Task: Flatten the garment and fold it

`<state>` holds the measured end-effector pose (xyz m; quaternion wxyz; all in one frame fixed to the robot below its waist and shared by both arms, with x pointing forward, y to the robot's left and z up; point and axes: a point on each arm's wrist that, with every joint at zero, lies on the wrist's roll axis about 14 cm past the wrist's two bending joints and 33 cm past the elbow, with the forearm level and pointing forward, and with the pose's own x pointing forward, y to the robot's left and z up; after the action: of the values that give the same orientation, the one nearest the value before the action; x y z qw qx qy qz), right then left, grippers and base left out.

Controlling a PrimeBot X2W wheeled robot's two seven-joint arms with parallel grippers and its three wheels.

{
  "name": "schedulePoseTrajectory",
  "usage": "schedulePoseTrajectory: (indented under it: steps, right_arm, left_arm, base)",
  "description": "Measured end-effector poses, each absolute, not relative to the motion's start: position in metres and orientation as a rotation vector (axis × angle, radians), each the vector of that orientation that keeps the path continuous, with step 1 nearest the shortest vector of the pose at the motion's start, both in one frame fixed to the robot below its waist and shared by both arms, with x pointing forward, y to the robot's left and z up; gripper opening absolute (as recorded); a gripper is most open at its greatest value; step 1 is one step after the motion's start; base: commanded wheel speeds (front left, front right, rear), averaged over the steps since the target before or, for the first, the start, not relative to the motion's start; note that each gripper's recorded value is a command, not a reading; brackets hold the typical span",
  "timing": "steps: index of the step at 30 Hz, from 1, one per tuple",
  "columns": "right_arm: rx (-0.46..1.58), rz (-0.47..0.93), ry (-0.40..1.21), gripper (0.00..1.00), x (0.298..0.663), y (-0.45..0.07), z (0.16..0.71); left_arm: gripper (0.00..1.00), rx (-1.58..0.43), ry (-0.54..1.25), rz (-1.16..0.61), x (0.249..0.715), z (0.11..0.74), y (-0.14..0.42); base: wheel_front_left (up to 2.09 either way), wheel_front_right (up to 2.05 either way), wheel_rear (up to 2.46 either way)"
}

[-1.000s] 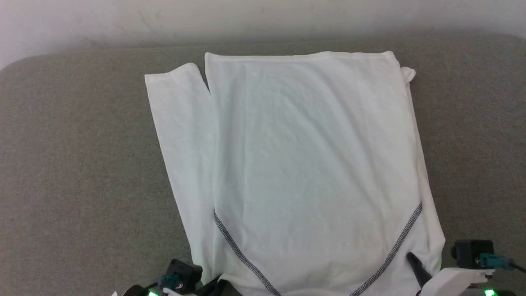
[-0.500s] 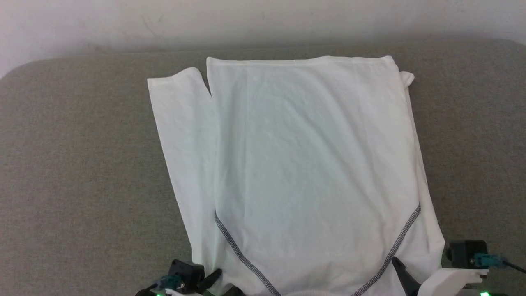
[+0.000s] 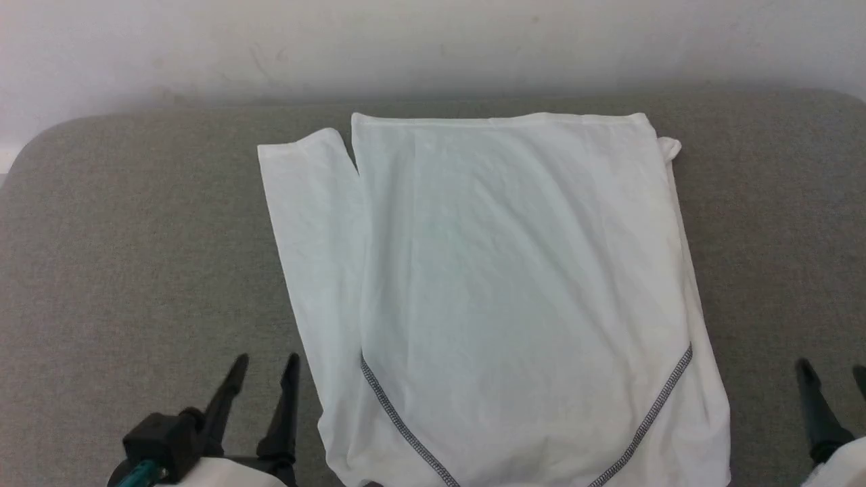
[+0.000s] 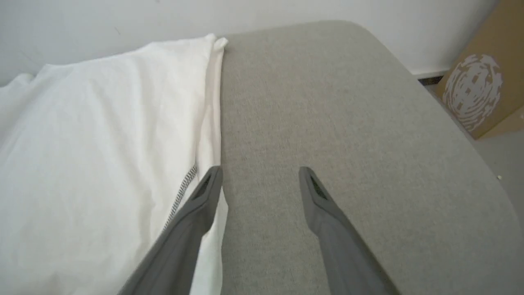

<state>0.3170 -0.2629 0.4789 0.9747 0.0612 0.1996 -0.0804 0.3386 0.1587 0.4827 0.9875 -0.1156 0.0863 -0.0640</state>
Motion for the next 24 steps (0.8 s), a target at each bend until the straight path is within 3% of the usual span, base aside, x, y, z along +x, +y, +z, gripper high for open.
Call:
schedulePoseTrajectory:
  steps: [11,24]
  right_arm:
    - [-0.027,0.006,0.044,1.0,0.348,-0.204,0.537]
    - [-0.03,0.069,0.034,1.0,0.352,-0.183,0.509]
  left_arm:
    - [1.0,-0.148,-0.213,-0.034,0.355,0.567,0.166]
    - [1.0,-0.132,-0.101,-0.029,0.349,0.523,0.166]
  base:
    - [0.0,0.0,0.0]
    - [0.0,0.0,0.0]
